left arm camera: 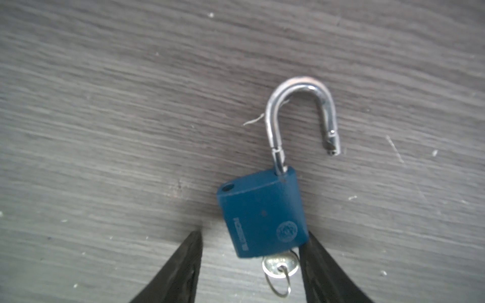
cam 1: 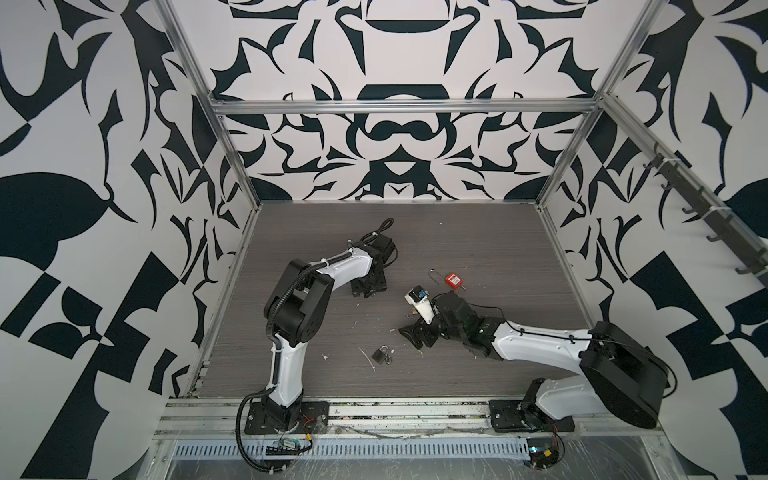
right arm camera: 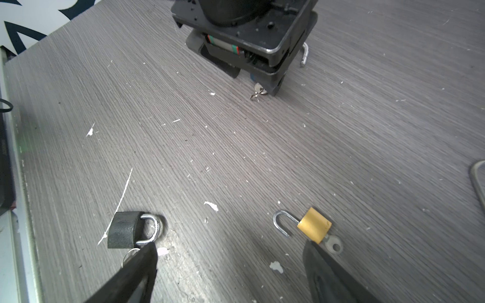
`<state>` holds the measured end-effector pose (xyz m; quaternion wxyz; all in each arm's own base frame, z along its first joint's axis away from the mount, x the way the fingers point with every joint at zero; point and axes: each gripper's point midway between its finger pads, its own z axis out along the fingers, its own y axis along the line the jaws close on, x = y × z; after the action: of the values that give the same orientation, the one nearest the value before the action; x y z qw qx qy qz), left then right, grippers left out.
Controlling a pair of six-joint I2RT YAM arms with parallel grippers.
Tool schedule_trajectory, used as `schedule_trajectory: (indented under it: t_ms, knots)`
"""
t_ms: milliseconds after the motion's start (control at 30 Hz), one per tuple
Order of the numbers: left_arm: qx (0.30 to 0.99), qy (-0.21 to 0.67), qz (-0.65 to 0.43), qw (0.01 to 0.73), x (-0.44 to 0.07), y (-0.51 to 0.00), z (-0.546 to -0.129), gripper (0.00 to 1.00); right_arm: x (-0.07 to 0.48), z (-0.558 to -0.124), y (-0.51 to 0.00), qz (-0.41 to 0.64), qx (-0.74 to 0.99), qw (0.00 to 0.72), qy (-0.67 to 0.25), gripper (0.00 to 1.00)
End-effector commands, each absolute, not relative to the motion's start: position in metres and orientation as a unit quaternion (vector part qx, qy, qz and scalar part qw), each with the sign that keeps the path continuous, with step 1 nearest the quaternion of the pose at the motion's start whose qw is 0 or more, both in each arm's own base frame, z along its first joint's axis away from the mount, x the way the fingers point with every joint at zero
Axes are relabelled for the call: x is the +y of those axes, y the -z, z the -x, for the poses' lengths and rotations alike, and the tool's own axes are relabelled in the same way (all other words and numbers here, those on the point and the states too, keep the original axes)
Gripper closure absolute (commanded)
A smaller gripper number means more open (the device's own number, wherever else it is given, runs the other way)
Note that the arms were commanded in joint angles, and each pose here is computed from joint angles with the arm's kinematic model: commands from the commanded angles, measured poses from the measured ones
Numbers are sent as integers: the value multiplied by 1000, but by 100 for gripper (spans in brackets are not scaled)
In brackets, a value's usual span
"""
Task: Lock with the key
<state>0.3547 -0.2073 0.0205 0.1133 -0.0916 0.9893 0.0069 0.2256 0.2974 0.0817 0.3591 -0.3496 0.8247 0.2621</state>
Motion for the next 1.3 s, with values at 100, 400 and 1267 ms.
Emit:
schedule_trajectory:
  t_ms: [100, 400, 1267]
  knots:
    - [988, -14, 116, 100, -201, -9, -355, 40, 306, -235, -102, 349, 811, 388, -265, 11]
    - [977, 45, 177, 112, -213, -24, -358, 26, 311, -235, -101, 352, 812, 379, -272, 12]
    - [966, -45, 243, 79, -198, 0, -355, 58, 303, -239, -109, 340, 815, 394, -256, 12]
